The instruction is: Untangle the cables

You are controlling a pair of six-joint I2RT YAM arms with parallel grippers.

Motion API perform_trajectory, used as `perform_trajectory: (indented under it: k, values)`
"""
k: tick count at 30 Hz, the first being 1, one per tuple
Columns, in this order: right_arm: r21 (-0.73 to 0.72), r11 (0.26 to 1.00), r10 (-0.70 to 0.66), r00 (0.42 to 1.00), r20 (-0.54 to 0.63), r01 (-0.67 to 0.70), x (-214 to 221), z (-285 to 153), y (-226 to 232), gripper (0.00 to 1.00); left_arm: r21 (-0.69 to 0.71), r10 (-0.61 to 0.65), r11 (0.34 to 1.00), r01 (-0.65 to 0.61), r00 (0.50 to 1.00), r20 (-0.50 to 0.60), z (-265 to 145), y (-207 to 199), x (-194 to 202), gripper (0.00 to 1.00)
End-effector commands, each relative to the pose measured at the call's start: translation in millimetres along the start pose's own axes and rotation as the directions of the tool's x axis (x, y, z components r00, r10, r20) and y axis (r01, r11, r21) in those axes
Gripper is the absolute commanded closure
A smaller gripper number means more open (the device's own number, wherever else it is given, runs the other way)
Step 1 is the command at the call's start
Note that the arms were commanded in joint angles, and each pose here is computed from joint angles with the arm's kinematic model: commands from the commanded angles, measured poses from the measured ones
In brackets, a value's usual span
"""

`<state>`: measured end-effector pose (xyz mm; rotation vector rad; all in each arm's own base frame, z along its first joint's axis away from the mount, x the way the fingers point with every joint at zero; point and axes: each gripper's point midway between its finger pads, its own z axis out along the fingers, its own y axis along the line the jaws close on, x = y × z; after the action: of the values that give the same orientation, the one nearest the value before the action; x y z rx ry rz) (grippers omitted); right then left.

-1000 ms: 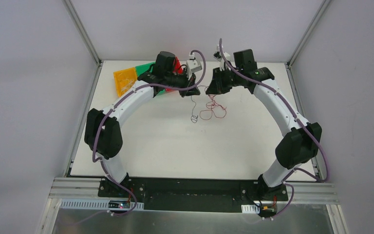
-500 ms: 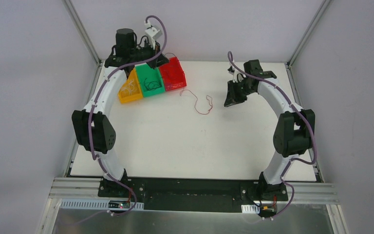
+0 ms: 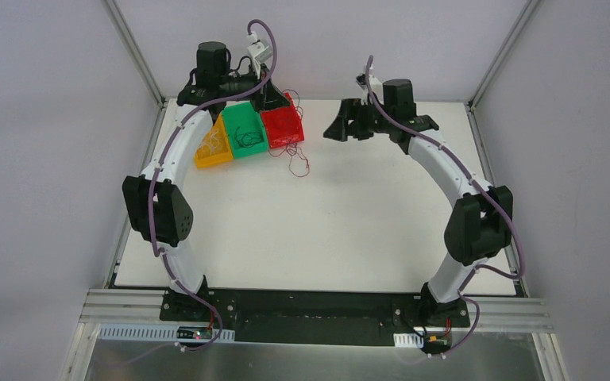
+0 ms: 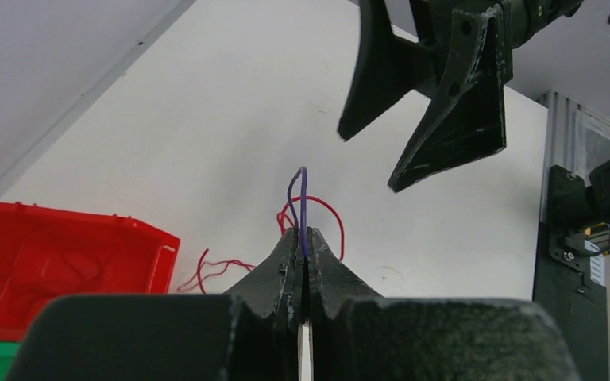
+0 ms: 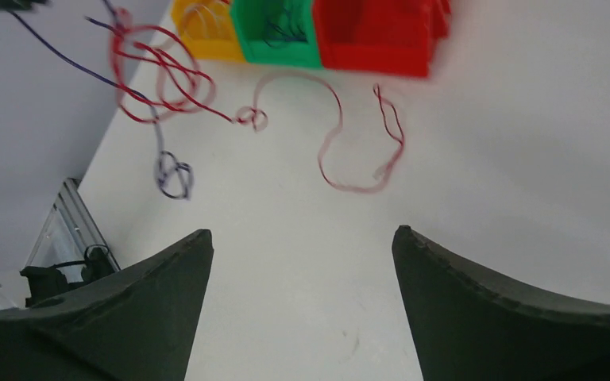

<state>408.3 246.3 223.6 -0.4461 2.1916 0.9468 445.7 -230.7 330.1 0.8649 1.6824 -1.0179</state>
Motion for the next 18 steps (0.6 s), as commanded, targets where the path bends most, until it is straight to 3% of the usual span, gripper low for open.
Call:
perform_trajectory:
  k: [1,6,8,10,12,14,18]
  values:
    - [-0.206,0.973,-0.044,0.962,0.271,0.102,-75,-8,91,0.1,0.109,0.105,0.988,-0.112,0.992,0.075,-14,-59,-45,1.0]
    - [-0.285,0.949,-0.044,0.949,0.311,0.138,-83,5,135,0.09,0.126,0.106,0.985,-0.114,0.992,0.074,-13,-69,-46,1.0]
    - [-0.268,0.953,-0.05,0.945,0.324,0.142,-85,15,137,0.14,0.129,0.109,0.985,-0.118,0.991,0.076,-14,-71,-47,1.0]
    - [-0.236,0.963,-0.044,0.939,0.342,0.131,-90,23,130,0.32,0.131,0.114,0.984,-0.124,0.99,0.08,-15,-74,-49,1.0]
    - [-0.21,0.969,-0.046,0.935,0.352,0.127,-92,25,126,0.67,0.124,0.119,0.984,-0.129,0.989,0.084,-17,-75,-52,1.0]
    - [-0.155,0.979,-0.068,0.936,0.345,0.128,-88,27,115,0.9,0.099,0.118,0.987,-0.126,0.989,0.089,-20,-72,-55,1.0]
    - [-0.065,0.984,-0.143,0.96,0.242,0.163,-47,30,81,0.98,0.028,0.125,0.991,-0.13,0.984,0.13,-36,-55,-80,1.0]
